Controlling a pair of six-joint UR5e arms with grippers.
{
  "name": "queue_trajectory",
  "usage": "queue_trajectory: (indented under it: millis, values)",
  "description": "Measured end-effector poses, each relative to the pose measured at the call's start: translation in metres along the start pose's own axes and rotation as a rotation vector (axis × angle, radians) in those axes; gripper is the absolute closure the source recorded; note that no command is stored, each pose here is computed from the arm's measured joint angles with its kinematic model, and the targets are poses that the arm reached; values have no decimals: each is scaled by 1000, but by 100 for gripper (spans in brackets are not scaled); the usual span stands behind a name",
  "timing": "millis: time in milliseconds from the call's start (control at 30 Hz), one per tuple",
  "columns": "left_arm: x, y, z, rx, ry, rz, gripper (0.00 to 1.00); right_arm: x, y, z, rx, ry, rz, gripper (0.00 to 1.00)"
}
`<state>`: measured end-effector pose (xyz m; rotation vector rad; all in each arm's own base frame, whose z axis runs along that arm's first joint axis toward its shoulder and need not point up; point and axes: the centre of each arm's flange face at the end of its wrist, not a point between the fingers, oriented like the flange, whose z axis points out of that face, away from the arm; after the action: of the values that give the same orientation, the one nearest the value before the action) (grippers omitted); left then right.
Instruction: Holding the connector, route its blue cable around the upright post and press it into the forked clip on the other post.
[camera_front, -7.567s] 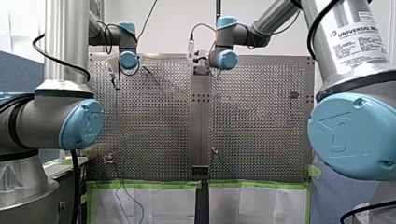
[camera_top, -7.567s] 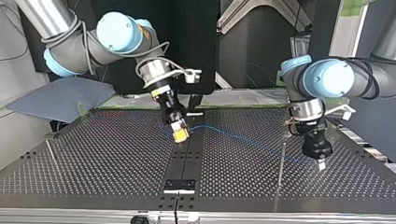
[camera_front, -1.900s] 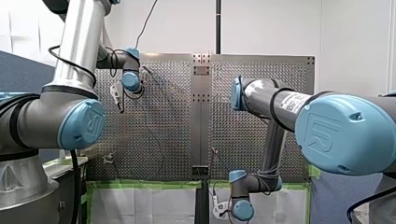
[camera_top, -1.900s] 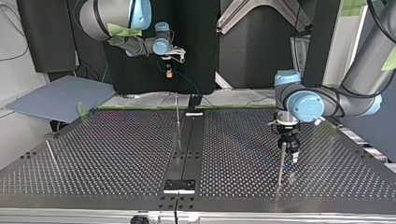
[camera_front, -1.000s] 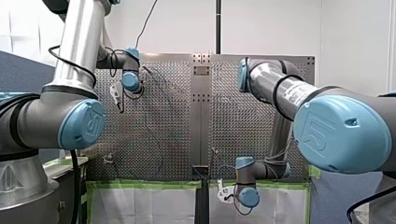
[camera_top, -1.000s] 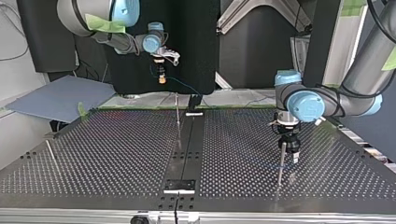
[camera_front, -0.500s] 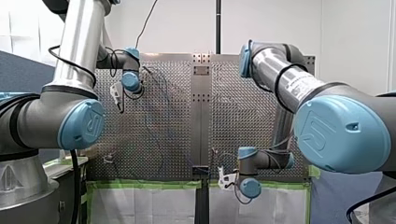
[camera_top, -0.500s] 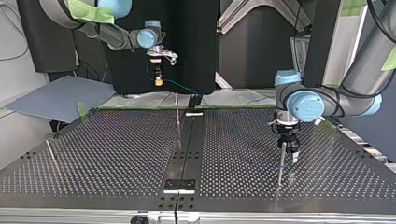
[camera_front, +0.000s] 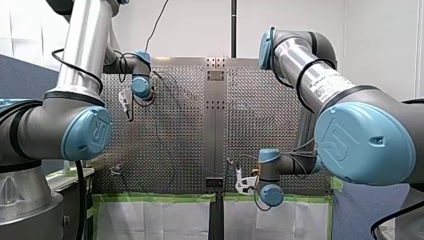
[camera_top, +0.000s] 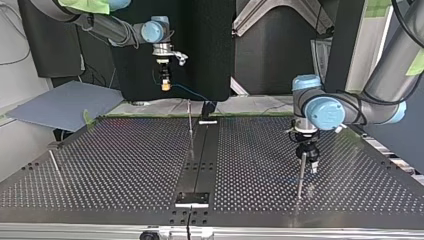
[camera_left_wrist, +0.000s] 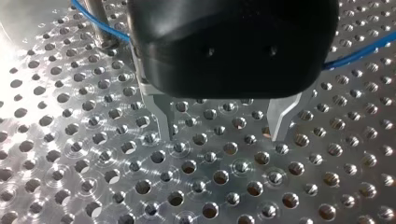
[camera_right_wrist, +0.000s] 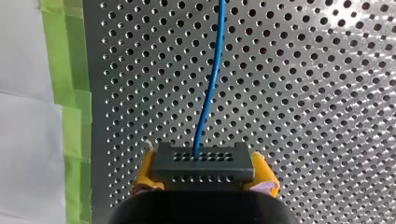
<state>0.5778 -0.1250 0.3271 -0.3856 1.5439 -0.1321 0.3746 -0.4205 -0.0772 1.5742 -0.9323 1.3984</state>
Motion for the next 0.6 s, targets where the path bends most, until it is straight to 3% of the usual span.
queue_trajectory:
  millis: [200, 433, 600]
  values:
    - [2, -2, -2, -1, 6, 2, 2, -12, 4, -25, 34, -48, -2, 100]
    - [5, -1, -5, -19, 7, 3, 2, -25, 12, -54, 46, -113, -16, 100]
    - [6, -3, -6, -13, 13, -13, 2, -29, 14, -66, 63, -139, -25, 100]
